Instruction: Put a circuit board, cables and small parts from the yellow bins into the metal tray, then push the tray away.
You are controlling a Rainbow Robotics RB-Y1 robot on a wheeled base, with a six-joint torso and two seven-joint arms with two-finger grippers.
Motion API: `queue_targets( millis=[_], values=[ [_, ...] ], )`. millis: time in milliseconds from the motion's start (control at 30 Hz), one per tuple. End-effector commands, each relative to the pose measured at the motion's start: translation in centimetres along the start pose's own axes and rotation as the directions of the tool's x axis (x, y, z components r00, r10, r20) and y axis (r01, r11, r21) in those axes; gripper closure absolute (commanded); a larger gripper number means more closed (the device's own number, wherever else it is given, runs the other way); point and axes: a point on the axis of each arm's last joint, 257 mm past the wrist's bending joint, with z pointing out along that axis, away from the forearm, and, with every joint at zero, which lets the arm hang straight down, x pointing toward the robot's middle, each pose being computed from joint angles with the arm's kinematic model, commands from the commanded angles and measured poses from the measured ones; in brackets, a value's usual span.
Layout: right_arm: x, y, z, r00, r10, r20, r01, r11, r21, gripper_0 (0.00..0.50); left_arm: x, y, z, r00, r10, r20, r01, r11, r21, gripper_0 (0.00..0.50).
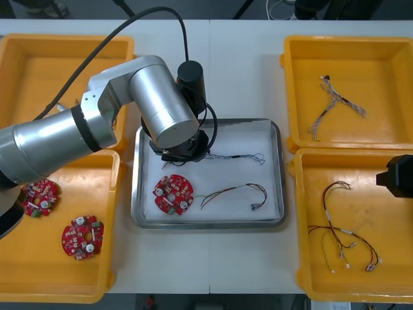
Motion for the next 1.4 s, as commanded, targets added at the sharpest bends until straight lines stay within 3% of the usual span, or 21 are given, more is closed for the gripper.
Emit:
queue_targets(
  millis=[33, 167, 433, 700, 933, 1033, 1133, 1400],
  values=[
    [0.3, 0.3, -0.8, 0.999, -0.054, 0.008, 0.054, 0.998, 0.012, 0.0, -0.3, -0.8, -0.7, 1.0, -0.012, 0.012, 0.012, 1.0, 0.018, 0.0],
    [0.4, 0.6, -0.9, 0.997, -0.077, 0.005, 0.077, 0.997, 0.01, 0.0, -0.8, -0.3, -2.1, 1.0, -0.029, 0.008, 0.028, 0.999, 0.023, 0.0],
    [1.6, 1.8, -0.9, 0.974, -0.221, -0.041, 0.222, 0.975, 0.028, 0.0, -2.4, 2.6, -6.5, 0.997, -0.073, -0.001, 0.073, 0.997, 0.019, 0.0],
    [1.5, 6.3, -1.8, 0.931, -0.364, -0.038, 0.36, 0.929, -0.079, 0.0, -3.1, 7.9, -11.7, 0.997, -0.066, -0.033, 0.066, 0.998, -0.003, 0.0],
    [1.3, 11.4, -2.7, 0.866, -0.501, -0.003, 0.493, 0.853, -0.171, 0.0, -1.9, 14.1, -14.8, 0.997, -0.066, -0.038, 0.064, 0.997, -0.045, 0.0],
    [1.7, 13.8, -2.7, 0.818, -0.576, 0.005, 0.565, 0.801, -0.196, 0.0, -1.1, 16.8, -15.5, 0.998, -0.063, -0.02, 0.062, 0.997, -0.051, 0.0],
    [2.5, 15.4, -2.5, 0.773, -0.635, 0.002, 0.621, 0.755, -0.212, 0.0, -0.2, 18.7, -15.9, 0.996, -0.083, -0.013, 0.083, 0.995, -0.048, 0.0],
    [4.1, 19.1, -1.6, 0.639, -0.769, 0.006, 0.754, 0.625, -0.203, 0.0, 2.7, 22.7, -16.6, 0.99, -0.142, 0.0, 0.142, 0.989, -0.03, 0.0]
  ],
)
